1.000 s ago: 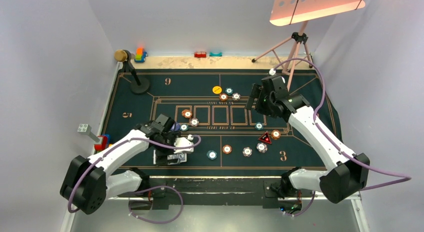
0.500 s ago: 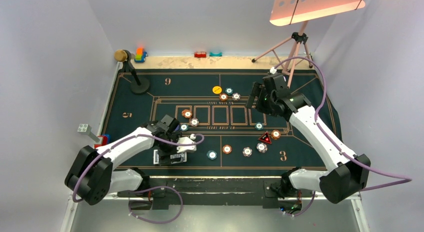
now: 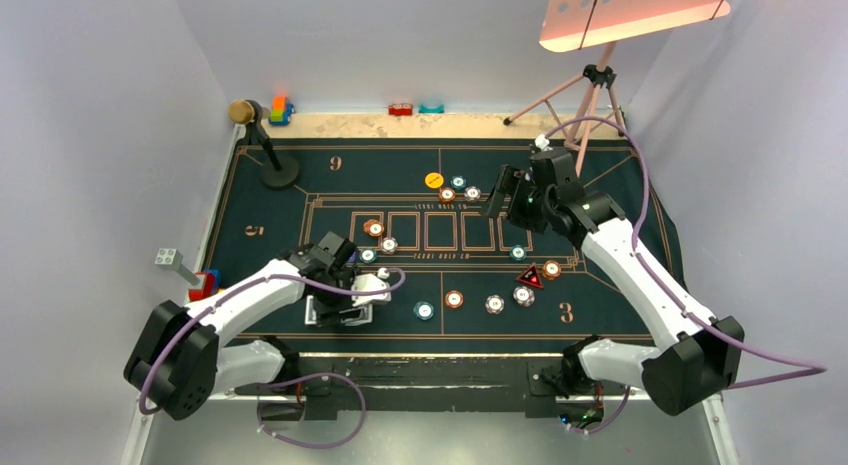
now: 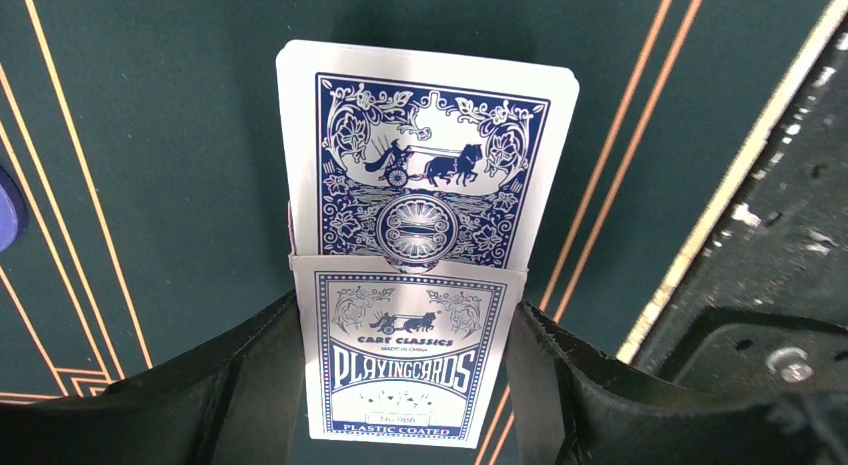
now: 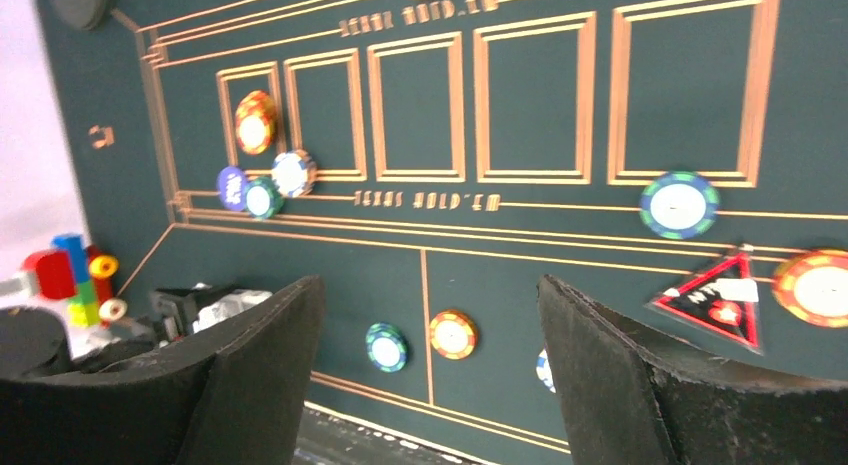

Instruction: Distribute texas hold em gaming equipment

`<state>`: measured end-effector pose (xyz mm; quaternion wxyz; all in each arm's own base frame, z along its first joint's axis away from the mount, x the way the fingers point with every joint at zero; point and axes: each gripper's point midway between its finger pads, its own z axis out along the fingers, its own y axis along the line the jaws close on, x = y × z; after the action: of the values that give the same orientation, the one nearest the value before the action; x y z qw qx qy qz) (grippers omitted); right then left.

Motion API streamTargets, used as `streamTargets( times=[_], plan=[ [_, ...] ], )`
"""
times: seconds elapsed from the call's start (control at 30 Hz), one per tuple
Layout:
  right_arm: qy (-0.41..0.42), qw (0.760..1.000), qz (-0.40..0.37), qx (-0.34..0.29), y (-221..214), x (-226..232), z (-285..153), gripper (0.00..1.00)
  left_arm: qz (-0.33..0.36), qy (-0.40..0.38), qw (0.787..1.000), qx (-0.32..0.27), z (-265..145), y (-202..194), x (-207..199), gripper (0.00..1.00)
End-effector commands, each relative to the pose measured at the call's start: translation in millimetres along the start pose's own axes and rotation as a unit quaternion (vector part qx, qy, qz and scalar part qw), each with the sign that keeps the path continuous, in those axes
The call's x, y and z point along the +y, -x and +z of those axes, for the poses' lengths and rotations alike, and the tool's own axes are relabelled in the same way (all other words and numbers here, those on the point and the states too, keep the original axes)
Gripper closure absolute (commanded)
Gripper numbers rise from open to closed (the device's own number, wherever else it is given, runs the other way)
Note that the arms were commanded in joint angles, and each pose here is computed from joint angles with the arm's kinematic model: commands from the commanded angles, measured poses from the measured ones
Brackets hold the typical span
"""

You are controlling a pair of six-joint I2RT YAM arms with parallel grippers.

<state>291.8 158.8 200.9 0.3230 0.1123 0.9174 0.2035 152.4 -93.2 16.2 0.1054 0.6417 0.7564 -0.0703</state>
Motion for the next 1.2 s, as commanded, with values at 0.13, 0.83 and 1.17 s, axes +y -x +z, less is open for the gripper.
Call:
streamTargets(
  times=[0.13,0.83,1.17],
  plan=[
    [0.233,0.972,0.01,0.038,-25.8,67.5,-11.5,0.18,-0.024,0.004,0.997,-0.072,-68.0,50.5,7.7,1.0],
    [0.459,0.878,-0.041,0.132,-65.2,187.2,-29.7,0.16,-0.079,0.009,0.987,-0.136,-167.9,145.3,60.6,1.0],
    [0.479,0.866,-0.029,0.139,-63.0,204.3,-16.1,0.19,-0.088,0.016,0.985,-0.148,-173.5,155.9,66.8,1.0]
  ],
)
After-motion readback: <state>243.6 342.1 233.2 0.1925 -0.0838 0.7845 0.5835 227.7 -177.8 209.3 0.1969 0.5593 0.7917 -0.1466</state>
